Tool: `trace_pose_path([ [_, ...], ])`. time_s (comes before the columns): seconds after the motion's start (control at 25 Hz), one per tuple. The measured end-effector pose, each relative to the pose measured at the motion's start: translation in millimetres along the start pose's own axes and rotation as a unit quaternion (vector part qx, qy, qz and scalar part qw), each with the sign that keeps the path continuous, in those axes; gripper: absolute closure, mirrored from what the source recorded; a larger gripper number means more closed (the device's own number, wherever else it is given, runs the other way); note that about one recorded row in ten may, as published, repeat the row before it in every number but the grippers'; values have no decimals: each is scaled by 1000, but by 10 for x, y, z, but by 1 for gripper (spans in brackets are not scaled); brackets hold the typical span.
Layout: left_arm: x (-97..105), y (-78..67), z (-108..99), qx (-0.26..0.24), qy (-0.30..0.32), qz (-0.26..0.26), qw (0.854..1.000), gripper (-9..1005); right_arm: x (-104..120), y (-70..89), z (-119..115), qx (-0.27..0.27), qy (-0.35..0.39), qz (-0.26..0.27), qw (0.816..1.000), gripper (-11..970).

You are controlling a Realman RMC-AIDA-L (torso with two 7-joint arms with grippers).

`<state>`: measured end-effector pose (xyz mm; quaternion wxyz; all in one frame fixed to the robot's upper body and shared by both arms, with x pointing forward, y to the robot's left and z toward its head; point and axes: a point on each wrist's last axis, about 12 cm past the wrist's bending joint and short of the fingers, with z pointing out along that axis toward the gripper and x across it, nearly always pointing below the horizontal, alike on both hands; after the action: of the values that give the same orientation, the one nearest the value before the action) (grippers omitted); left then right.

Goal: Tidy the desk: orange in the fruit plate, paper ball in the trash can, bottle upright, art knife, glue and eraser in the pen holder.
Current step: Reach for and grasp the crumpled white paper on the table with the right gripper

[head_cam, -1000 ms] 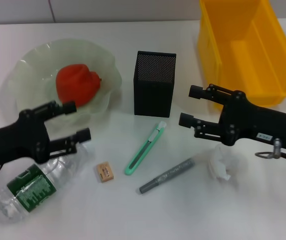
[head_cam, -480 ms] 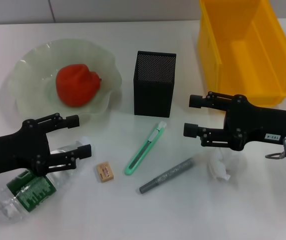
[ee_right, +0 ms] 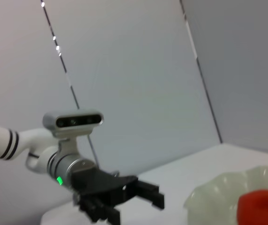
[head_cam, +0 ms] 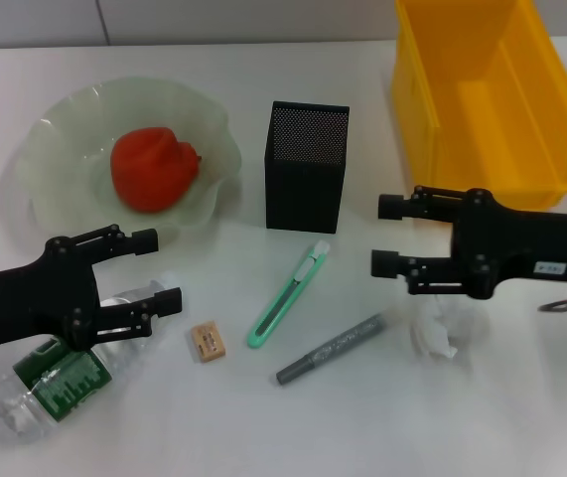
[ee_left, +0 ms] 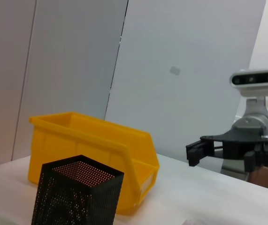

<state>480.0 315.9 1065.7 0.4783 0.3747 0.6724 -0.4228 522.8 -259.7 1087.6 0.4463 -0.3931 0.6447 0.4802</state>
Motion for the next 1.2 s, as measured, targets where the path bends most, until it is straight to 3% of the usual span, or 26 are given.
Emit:
trace_pose_path([
  [0.2,-2,-5,15,3,-1,1,1000,181,-419,-101,-118,-17,108,7,994,183],
  [0.24,-2,-5,15,3,-1,1,1000,181,-419,-101,-118,-17,108,7,994,183],
  [0.28,-2,-6,19,4,-1,1,1000,181,-572,-160,-124,-19,158,9,987,183],
  [0.4,-1,-5,23,3,-1,1,1000,181,-699,-211,-98,-23,202,11,979,183],
  [0.48,2,-5,26,3,0,1,1000,181,-853,-286,-20,-22,271,9,962,183],
  [0.52,2,-5,26,3,0,1,1000,181,-853,-286,-20,-22,271,9,962,183],
  [0.68,9,-14,36,5,0,0,1000,181,-993,-354,139,-4,375,-13,927,183],
  [0.72,13,-17,38,6,1,1,1000,181,-993,-354,139,-4,375,-13,927,183],
  [0.88,35,-31,49,16,14,6,1000,182,-1047,-376,300,3,440,-32,897,185],
  [1.2,37,-28,86,34,35,10,999,182,-959,-371,523,0,483,-68,873,187],
])
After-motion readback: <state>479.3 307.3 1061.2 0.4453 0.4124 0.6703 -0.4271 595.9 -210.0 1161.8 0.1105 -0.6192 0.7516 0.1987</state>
